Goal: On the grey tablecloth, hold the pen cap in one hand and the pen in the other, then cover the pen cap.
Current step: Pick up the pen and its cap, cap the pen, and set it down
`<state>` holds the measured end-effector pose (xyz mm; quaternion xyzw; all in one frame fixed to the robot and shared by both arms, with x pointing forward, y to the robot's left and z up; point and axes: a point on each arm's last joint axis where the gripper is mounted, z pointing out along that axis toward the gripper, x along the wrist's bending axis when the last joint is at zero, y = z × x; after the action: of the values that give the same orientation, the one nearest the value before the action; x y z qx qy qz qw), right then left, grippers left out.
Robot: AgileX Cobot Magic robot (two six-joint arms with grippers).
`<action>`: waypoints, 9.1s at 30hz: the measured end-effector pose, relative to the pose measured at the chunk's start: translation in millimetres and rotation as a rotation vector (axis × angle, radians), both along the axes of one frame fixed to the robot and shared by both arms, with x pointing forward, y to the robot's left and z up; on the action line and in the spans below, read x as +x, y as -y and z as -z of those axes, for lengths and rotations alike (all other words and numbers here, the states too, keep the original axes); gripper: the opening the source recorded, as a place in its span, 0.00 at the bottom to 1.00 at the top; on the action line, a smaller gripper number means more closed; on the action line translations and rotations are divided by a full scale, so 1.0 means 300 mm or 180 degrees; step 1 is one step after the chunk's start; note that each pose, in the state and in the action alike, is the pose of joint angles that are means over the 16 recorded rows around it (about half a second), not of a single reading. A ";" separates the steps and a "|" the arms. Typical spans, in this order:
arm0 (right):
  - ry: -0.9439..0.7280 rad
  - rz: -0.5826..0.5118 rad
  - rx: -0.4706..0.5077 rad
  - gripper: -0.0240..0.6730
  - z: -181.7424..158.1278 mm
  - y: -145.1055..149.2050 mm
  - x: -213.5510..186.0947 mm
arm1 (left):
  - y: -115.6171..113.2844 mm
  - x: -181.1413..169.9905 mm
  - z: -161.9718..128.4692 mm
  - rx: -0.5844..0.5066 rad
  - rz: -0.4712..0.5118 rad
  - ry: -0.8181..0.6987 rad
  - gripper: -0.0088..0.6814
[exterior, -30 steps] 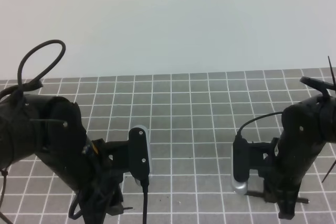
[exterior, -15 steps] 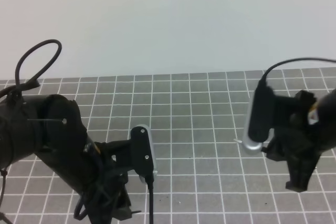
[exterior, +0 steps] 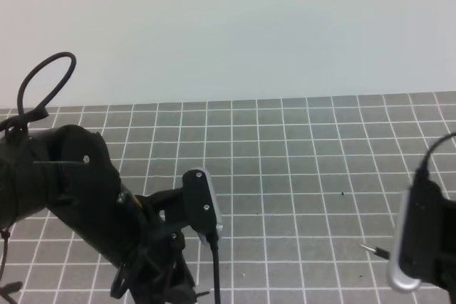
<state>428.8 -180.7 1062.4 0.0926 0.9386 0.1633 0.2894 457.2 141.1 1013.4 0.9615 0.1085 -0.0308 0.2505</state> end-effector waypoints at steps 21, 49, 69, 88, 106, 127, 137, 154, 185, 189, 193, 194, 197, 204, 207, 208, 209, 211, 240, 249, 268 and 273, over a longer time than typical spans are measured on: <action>0.1417 -0.0608 -0.1083 0.15 -0.037 0.044 0.047 | 0.030 0.008 -0.059 -0.0210 -0.0410 -0.0418 0.13; 0.2130 -0.1234 -0.1291 0.15 0.024 -0.239 -0.022 | 0.091 0.144 -0.221 -0.0109 -0.0213 -0.0259 0.13; 0.2483 -0.1591 -0.1317 0.14 0.023 -0.312 -0.064 | 0.108 0.141 -0.240 -0.0304 -0.0237 -0.0328 0.13; 0.2528 -0.1792 -0.1328 0.14 0.024 -0.324 -0.070 | 0.128 0.130 -0.249 -0.0443 -0.0260 -0.0432 0.13; 0.2502 -0.1701 -0.1347 0.14 0.024 -0.317 -0.067 | 0.157 0.100 -0.235 -0.0184 -0.0205 -0.0394 0.13; 0.2208 -0.1707 -0.1167 0.14 0.046 -0.320 -0.078 | 0.165 0.098 -0.239 -0.0267 -0.0261 -0.0484 0.13; 0.2269 -0.1951 -0.1278 0.14 0.048 -0.329 -0.084 | 0.174 0.093 -0.243 -0.0365 -0.0267 -0.0581 0.12; 0.2372 -0.2144 -0.1233 0.14 0.045 -0.343 -0.091 | 0.202 0.090 -0.259 -0.0478 -0.0227 -0.0656 0.12; 0.2207 -0.2013 -0.0743 0.14 0.052 -0.362 -0.113 | 0.235 0.129 -0.259 -0.0351 -0.0009 -0.0637 0.12; 0.2165 -0.1941 -0.0659 0.14 0.053 -0.364 -0.115 | 0.239 0.135 -0.249 -0.0343 -0.0019 -0.0660 0.12; 0.2124 -0.1870 -0.0580 0.14 0.054 -0.365 -0.117 | 0.242 0.141 -0.240 -0.0326 -0.0032 -0.0675 0.12; 0.2113 -0.1852 -0.0560 0.14 0.055 -0.365 -0.118 | 0.243 0.142 -0.238 -0.0318 -0.0035 -0.0675 0.12; 0.2085 -0.1807 -0.0510 0.14 0.056 -0.365 -0.118 | 0.243 0.145 -0.234 -0.0294 -0.0041 -0.0662 0.12; 0.2060 -0.1819 -0.0517 0.14 0.067 -0.362 -0.123 | 0.242 0.149 -0.228 -0.0247 -0.0043 -0.0619 0.12; 0.2031 -0.1834 -0.0535 0.14 0.081 -0.357 -0.127 | 0.243 0.150 -0.225 -0.0228 -0.0042 -0.0605 0.12; 0.2019 -0.1835 -0.0537 0.14 0.085 -0.355 -0.128 | 0.244 0.150 -0.224 -0.0224 -0.0042 -0.0602 0.12; 0.2006 -0.1834 -0.0536 0.14 0.090 -0.352 -0.130 | 0.245 0.150 -0.223 -0.0222 -0.0042 -0.0601 0.12; 0.1981 -0.1826 -0.0533 0.14 0.099 -0.348 -0.132 | 0.246 0.151 -0.222 -0.0224 -0.0043 -0.0600 0.12; 0.1811 -0.1620 -0.0182 0.14 0.105 -0.350 -0.141 | 0.256 0.153 -0.237 -0.0384 0.0009 -0.0503 0.20; 0.1513 -0.1354 0.0036 0.13 0.145 -0.333 -0.154 | 0.239 0.139 -0.291 -0.0441 -0.0063 -0.0279 0.31; 0.0026 0.2196 0.2486 0.14 0.144 -0.189 -0.138 | 0.162 0.084 -0.414 -0.0400 -0.0625 -0.0034 0.03; -0.0149 0.2467 0.2573 0.14 0.115 -0.164 -0.128 | 0.152 0.075 -0.446 -0.0519 -0.0763 0.0057 0.01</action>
<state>390.4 -131.5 1027.7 0.5380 0.7048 0.3897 0.2488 479.6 95.5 1147.0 0.9183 0.2175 -0.0007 0.3306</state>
